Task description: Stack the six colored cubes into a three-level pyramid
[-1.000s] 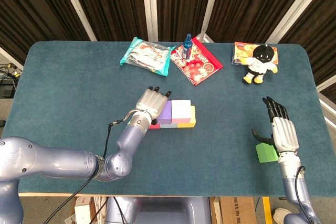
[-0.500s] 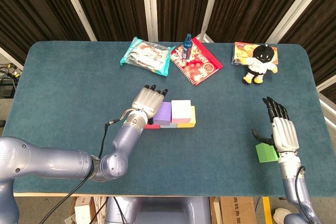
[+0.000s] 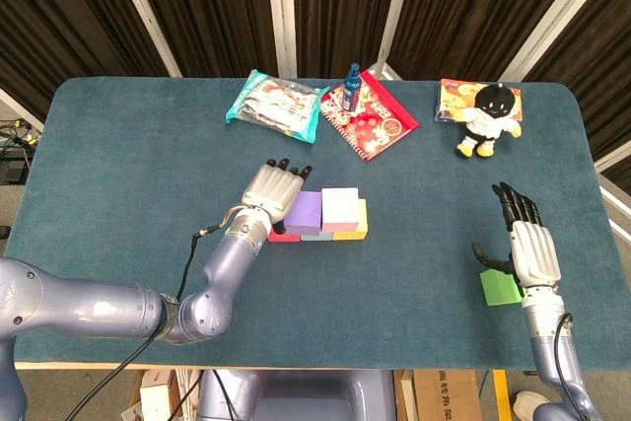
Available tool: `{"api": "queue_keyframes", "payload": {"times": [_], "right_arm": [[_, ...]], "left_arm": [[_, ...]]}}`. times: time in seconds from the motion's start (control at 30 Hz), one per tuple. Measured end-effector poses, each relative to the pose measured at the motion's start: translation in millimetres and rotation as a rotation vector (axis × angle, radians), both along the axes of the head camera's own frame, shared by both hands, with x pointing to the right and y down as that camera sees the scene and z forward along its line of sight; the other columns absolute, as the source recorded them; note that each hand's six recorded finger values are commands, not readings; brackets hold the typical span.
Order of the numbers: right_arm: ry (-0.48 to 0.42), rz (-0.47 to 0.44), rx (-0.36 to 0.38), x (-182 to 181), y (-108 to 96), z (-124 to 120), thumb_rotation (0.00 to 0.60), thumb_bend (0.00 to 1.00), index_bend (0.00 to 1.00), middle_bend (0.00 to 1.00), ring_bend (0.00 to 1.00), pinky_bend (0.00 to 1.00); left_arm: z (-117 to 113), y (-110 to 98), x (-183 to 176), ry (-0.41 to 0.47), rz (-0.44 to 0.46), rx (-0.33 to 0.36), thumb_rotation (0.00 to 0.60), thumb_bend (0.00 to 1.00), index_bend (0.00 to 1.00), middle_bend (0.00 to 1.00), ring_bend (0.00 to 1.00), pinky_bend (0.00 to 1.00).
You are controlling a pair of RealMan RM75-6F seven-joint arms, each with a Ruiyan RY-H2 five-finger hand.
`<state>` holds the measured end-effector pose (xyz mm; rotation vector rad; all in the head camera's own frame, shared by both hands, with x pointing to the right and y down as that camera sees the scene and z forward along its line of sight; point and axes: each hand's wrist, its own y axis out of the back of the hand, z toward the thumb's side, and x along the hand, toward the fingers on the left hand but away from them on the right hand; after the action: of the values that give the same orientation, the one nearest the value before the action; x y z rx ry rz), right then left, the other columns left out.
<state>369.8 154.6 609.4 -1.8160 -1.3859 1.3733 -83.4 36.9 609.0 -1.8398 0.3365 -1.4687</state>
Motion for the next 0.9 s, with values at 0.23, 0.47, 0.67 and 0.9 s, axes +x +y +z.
{"api": "queue_keyframes", "payload": {"times": [0.23,0.47,0.67,0.9], "right_arm": [[0.0,0.002,-0.001,0.3,0.0,0.2,0.6,0.33,0.0,0.0,0.0,0.0],[-0.003,0.003,-0.002,0.1,0.1,0.2,0.6,0.33,0.0,0.0,0.0,0.0],[-0.006,0.004,-0.004,0.5,0.2,0.5,0.6,0.33,0.0,0.0,0.0,0.0],[-0.009,0.005,-0.004,0.3,0.0,0.3,0.6,0.33,0.0,0.0,0.0,0.0]], "left_arm": [[-2.2,4.0,9.4,0.024,0.014,-0.009,0.6,0.17,0.0,0.17,0.08,0.13],[-0.4,6.3,19.9,0.038,0.025,0.002,0.6,0.17,0.0,0.17,0.08,0.13],[2.1,8.9,31.6,0.06,0.029,0.017,0.6,0.19,0.0,0.17,0.08,0.13],[3.5,11.1,40.8,0.077,0.034,0.027,0.6,0.21,0.0,0.17,0.08,0.13]]}}
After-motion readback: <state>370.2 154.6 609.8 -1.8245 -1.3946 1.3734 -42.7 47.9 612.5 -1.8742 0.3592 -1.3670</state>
